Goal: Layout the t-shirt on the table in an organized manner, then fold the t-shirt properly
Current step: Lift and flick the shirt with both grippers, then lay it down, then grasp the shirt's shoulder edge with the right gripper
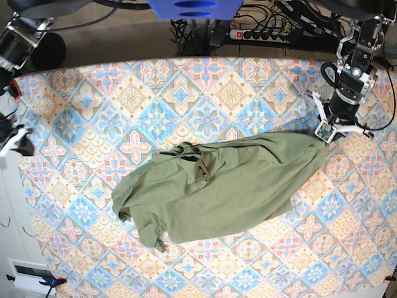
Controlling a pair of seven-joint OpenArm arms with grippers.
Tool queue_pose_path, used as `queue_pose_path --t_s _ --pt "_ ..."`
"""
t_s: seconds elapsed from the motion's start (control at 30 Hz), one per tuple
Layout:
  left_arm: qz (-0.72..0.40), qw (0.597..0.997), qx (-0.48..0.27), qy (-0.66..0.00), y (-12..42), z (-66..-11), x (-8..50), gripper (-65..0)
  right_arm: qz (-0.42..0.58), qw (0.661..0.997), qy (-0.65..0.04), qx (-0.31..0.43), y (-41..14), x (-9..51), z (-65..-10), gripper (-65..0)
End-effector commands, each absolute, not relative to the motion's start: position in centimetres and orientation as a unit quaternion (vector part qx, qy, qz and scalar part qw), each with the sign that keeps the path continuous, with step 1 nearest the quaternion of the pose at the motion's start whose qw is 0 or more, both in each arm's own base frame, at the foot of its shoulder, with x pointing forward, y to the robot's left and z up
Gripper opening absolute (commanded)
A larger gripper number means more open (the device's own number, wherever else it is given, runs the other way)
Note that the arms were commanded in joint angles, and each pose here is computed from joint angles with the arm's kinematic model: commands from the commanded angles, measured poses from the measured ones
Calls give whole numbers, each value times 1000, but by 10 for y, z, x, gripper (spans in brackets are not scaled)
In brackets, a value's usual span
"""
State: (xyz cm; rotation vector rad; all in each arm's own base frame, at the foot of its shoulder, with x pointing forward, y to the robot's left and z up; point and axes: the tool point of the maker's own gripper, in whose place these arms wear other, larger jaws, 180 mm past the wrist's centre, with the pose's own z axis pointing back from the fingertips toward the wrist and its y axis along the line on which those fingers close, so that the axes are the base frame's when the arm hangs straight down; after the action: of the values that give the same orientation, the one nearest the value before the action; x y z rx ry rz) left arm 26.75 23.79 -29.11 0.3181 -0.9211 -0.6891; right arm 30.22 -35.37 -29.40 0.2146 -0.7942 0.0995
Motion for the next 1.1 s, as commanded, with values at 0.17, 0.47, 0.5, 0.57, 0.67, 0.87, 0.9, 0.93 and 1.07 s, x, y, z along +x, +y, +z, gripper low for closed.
queue_pose_path --t_s 0.17,0.47,0.5,0.57,0.67,0.87,0.9,0.93,1.07 --pt "-338 819 145 -440 229 -289 267 -650 221 877 -423 54 -261 335 -272 -617" --pt "-334 829 134 -428 227 -300 256 -650 356 840 -409 -31 -164 343 -301 -393" --pt "-330 830 134 -429 227 -301 256 -650 369 833 -411 -23 -151 342 -303 -390" --pt "-329 831 133 -429 226 -301 256 -650 386 823 -417 -9 -130 343 -305 -391" --pt "-330 831 132 -429 225 -301 255 -650 407 807 -427 -22 -112 352 -304 -391" --pt "-320 833 128 -433 223 -302 255 -650 465 779 -416 -65 -96 368 -315 -391" --pt "-320 833 128 -433 223 -302 256 -650 469 777 -415 -62 -93 368 -318 -391" --pt "-321 833 127 -433 222 -303 255 -650 470 778 -412 -57 -92 368 -322 -391" --pt "-321 833 126 -432 221 -303 255 -650 482 778 -401 -45 -83 363 -334 -390"
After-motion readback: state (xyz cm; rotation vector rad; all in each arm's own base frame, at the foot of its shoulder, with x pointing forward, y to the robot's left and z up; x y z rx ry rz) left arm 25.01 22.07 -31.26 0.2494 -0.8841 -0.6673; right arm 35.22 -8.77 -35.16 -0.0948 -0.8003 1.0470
